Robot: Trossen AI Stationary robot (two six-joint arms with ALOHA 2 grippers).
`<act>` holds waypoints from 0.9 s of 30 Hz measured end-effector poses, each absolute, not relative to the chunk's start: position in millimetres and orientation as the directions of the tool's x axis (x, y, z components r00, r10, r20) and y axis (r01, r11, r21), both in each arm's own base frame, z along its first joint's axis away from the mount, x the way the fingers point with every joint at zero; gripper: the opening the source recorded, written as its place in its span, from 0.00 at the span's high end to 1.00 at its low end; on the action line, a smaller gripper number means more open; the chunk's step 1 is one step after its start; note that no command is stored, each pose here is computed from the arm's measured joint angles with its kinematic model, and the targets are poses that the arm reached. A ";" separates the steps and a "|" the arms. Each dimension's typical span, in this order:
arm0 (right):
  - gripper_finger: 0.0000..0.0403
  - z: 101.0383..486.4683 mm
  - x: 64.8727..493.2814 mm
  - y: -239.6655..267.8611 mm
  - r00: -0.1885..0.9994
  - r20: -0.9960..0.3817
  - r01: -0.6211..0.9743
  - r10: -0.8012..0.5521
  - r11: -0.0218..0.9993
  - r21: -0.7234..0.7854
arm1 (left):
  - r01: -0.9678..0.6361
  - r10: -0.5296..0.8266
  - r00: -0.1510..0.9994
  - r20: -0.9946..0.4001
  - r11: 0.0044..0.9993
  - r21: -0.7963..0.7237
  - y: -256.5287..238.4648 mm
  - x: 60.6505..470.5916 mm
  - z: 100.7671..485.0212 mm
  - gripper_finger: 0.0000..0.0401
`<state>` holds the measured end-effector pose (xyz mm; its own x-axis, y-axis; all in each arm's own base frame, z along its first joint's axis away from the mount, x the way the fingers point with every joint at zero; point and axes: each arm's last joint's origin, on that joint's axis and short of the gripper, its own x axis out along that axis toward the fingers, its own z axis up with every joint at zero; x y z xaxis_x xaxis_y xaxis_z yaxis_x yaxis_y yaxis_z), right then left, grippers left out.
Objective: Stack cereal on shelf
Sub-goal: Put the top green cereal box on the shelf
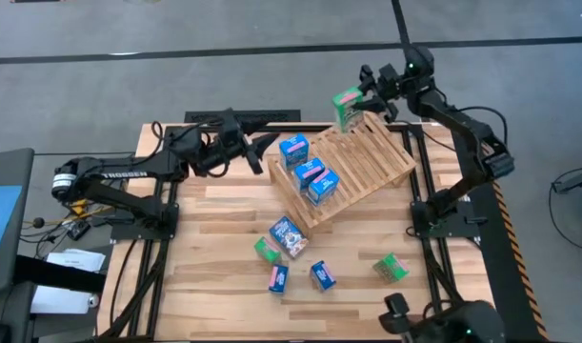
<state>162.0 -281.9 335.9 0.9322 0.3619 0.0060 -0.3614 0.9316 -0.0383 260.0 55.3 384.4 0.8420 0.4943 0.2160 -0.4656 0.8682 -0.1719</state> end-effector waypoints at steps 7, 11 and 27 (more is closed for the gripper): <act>0.52 316.6 158.8 -274.1 0.920 0.000 -0.390 0.391 0.919 -0.047 | -0.498 0.526 0.822 0.216 0.849 -0.176 65.0 257.8 384.4 0.42; 0.52 312.5 174.4 -263.6 0.896 0.000 -0.444 0.445 0.894 -0.054 | -0.507 0.541 0.813 0.216 0.840 -0.195 69.7 256.5 384.4 0.42; 0.52 354.4 172.3 -259.7 0.954 0.135 -0.253 0.268 0.960 -0.117 | -0.489 0.535 0.817 0.218 0.841 -0.231 71.5 256.2 384.6 0.42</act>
<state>172.3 -259.7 354.4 0.9540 0.2676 0.1354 -0.2528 0.9605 -0.1166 256.2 71.5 384.6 0.8166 0.5345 0.2176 -0.4891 0.8412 -0.2307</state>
